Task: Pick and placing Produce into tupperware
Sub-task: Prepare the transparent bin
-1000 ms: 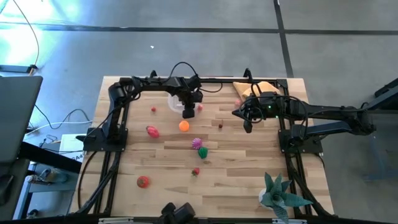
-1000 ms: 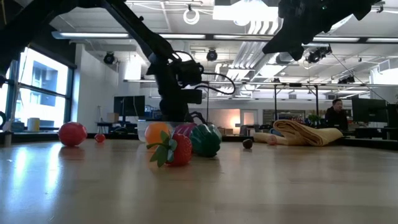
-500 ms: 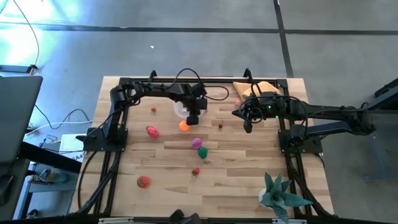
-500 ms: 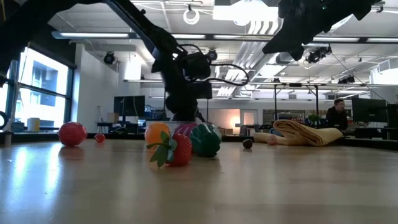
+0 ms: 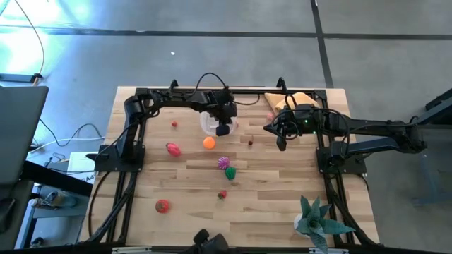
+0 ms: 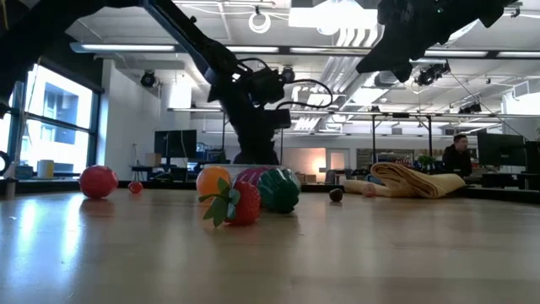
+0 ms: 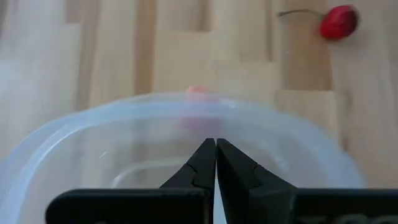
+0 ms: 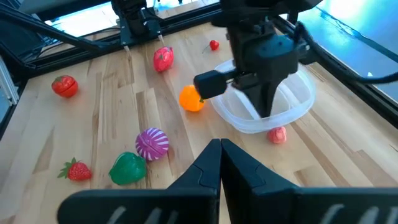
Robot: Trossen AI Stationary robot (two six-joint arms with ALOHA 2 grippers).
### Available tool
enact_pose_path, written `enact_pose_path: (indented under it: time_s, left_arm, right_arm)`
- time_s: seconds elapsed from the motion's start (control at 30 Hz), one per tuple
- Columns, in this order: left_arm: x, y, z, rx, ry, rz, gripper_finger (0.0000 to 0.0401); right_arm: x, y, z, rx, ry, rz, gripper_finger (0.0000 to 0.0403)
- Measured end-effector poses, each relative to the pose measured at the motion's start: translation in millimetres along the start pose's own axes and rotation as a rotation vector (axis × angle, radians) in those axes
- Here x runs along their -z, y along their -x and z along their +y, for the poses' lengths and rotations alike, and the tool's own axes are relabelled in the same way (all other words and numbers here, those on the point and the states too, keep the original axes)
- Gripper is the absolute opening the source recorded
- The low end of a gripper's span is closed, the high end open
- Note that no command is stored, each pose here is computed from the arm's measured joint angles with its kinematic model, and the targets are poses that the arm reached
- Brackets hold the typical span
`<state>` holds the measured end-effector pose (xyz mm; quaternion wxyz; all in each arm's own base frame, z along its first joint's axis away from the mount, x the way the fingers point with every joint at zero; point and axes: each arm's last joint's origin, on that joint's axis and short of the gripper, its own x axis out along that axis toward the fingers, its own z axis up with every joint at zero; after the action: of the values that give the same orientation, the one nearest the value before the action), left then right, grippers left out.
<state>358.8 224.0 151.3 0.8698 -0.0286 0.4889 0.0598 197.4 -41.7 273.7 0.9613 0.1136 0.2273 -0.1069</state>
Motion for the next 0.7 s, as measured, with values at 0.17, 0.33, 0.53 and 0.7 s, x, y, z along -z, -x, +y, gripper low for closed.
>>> enact_pose_path:
  time_s: [0.17, 0.33, 0.53, 0.7]
  left_arm:
    - [12.4, 5.1, 19.2, -0.016, 0.042, 0.040, 0.0005]
    - [30.0, 11.5, 37.5, -0.059, 0.066, 0.138, 0.0005]
    - [42.2, 18.3, 57.9, -0.101, 0.116, 0.156, 0.0005]
    - [45.2, 21.3, 68.7, -0.127, 0.118, 0.130, 0.0005]
  right_arm:
    - [0.1, 0.0, 0.0, 0.000, 0.000, 0.001, 0.0000]
    - [0.8, 0.0, -0.1, 0.001, 0.000, 0.008, 0.0000]
    - [0.8, 0.0, -0.1, 0.001, 0.000, 0.008, 0.0000]
    - [0.8, 0.0, -0.1, 0.001, 0.000, 0.008, 0.0000]
